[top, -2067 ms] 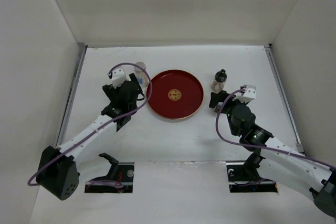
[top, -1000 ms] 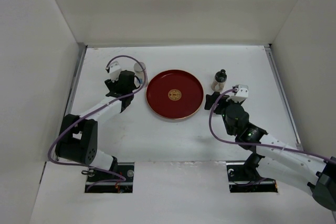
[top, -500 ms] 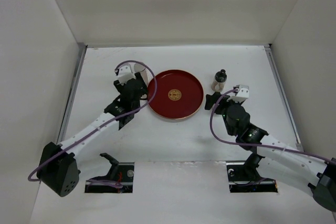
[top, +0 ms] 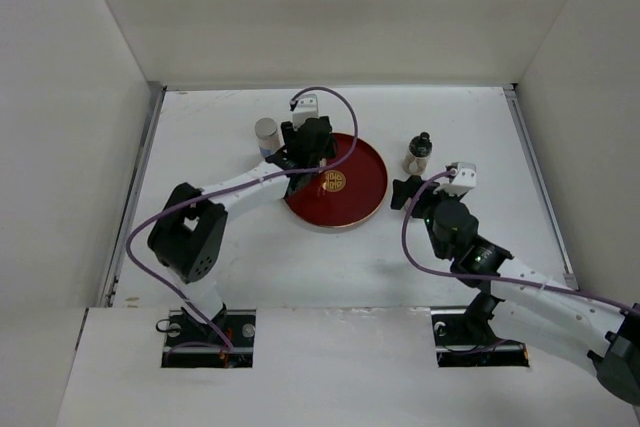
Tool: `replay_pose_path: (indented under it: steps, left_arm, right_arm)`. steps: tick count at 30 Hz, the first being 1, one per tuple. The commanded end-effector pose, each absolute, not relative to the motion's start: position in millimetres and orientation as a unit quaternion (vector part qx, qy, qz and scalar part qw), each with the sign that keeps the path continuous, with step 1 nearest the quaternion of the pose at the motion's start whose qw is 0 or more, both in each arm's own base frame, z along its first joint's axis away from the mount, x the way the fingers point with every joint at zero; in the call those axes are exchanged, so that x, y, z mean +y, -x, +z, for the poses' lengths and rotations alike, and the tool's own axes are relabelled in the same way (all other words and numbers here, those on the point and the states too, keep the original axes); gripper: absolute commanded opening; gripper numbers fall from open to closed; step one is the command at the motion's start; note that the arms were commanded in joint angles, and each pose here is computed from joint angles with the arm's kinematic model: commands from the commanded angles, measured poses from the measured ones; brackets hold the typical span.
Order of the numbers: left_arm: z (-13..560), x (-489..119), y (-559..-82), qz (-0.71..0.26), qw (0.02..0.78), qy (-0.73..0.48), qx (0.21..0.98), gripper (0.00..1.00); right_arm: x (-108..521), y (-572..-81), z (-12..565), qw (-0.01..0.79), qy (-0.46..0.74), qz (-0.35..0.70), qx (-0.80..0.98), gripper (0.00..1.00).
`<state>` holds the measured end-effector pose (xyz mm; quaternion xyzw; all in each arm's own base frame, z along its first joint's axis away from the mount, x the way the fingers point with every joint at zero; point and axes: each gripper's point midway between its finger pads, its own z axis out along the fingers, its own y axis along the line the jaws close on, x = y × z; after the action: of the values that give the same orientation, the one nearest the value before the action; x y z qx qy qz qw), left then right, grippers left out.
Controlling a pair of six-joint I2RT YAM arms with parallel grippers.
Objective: Organize the condiment bottles
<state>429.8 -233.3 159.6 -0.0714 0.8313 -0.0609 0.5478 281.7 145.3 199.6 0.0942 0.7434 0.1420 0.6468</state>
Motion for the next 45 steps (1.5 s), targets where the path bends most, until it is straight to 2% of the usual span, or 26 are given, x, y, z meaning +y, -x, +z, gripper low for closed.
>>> replay_pose_path:
  steps: [1,4,8,14,17,23,31,45]
  left_arm:
    - [204.5,-250.9,-462.0,-0.093,0.597,0.074,0.794,0.33]
    - [193.3,-257.3,-472.2,-0.088,0.592,0.064,0.799,0.35]
    - [182.7,-259.3,-480.8,-0.078,0.594,0.059,0.798,0.42]
    - [183.1,-254.9,-475.6,-0.076,0.597,0.058,0.796,0.77]
    - [206.6,-250.2,-465.2,-0.088,0.611,0.064,0.784,0.84]
    - [250.9,-206.8,-437.7,-0.095,0.631,0.096,0.764,0.84]
    - [244.6,-111.2,-443.3,-0.037,0.602,0.167,0.78,0.83]
    - [198.5,-120.8,-477.7,-0.044,0.547,0.147,0.823,0.83]
  right_arm:
    - [147.8,-282.3,216.2,0.661,-0.104,0.165,0.725,1.0]
    - [146.5,-281.1,218.6,0.664,-0.105,0.168,0.721,1.0]
    - [146.2,-280.8,219.2,0.664,-0.105,0.168,0.721,1.0]
    - [145.9,-280.5,219.7,0.664,-0.106,0.169,0.721,1.0]
    - [145.7,-280.5,219.4,0.664,-0.106,0.168,0.721,1.0]
    - [145.4,-281.4,218.7,0.663,-0.105,0.163,0.723,1.0]
    - [145.5,-281.7,218.7,0.663,-0.106,0.162,0.724,1.0]
    - [149.9,-284.8,212.8,0.656,-0.1,0.159,0.731,1.0]
